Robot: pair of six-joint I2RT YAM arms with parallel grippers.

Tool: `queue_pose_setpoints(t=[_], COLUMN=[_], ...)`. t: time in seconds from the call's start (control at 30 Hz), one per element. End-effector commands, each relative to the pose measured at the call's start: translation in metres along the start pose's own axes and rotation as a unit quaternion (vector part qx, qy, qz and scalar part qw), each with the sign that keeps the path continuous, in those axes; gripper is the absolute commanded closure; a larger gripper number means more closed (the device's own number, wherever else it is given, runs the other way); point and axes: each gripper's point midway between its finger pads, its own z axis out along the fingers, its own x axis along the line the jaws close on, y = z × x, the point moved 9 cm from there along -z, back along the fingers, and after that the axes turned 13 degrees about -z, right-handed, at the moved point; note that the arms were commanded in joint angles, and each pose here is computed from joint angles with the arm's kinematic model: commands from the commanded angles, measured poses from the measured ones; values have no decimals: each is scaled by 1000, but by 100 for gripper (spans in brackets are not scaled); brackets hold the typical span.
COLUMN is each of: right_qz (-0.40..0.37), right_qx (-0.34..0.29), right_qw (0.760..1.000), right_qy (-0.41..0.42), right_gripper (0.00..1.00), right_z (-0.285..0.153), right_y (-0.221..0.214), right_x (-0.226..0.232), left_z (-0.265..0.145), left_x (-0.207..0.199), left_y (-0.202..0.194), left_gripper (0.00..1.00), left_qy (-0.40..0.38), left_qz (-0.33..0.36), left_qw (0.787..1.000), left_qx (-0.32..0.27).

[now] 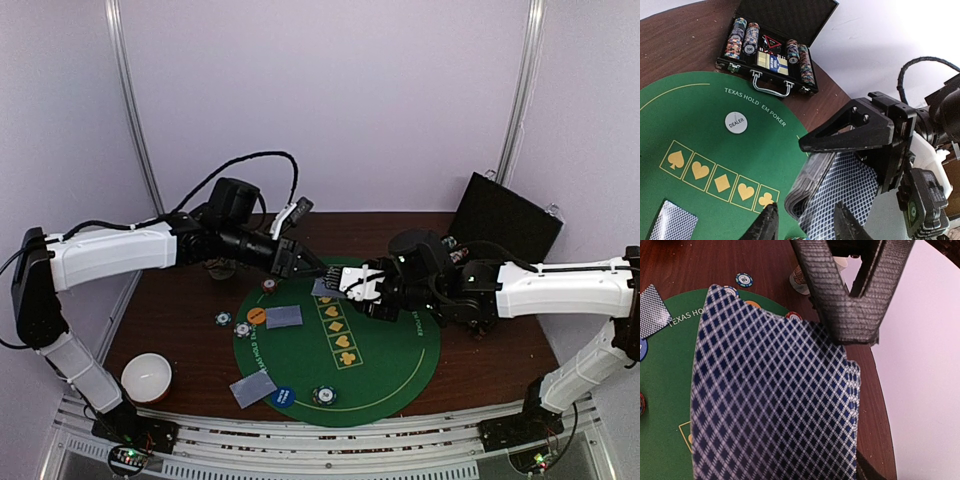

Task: Distribute texas hold em gaming equipment
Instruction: Pick up the poker card from the face-down deck piles.

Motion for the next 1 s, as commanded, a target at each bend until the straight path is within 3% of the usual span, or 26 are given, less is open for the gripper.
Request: queue_pose_setpoints(t=[0.0, 0.17, 0.3, 0.4, 0.57, 0.73, 0.97], right_qz=[2, 3, 3, 3, 3, 8, 17], right_qx=[-3, -5, -3, -1, 0, 3, 11], right_qw=[1000, 1000, 1000, 1000, 1000, 999, 999], right_qy=[-19, -19, -21, -24, -27, -33, -38], right_gripper=[54, 54, 54, 54, 54, 54, 54], right_z=[-1, -2, -3, -4, -6, -8, -13], right_y=[3, 3, 3, 2, 2, -1, -11], right_x=[-9, -9, -10, -11, -12, -14, -15], left_z=[-8, -2, -1, -4, -9, -14, -43], left_x=[-10, -3, -3, -10, -14, -20, -35], left_y=[6, 2, 1, 3, 5, 9, 24], left_gripper=[60, 60, 72, 76, 99, 100, 100], left_qy=[-22, -21, -30, -39, -33, -25, -21], left_qz=[14, 7, 6, 17, 24, 45, 85], left_qw=[1000, 1000, 999, 999, 999, 999, 995], left_qx=[-8, 9, 17, 15, 11, 11, -49])
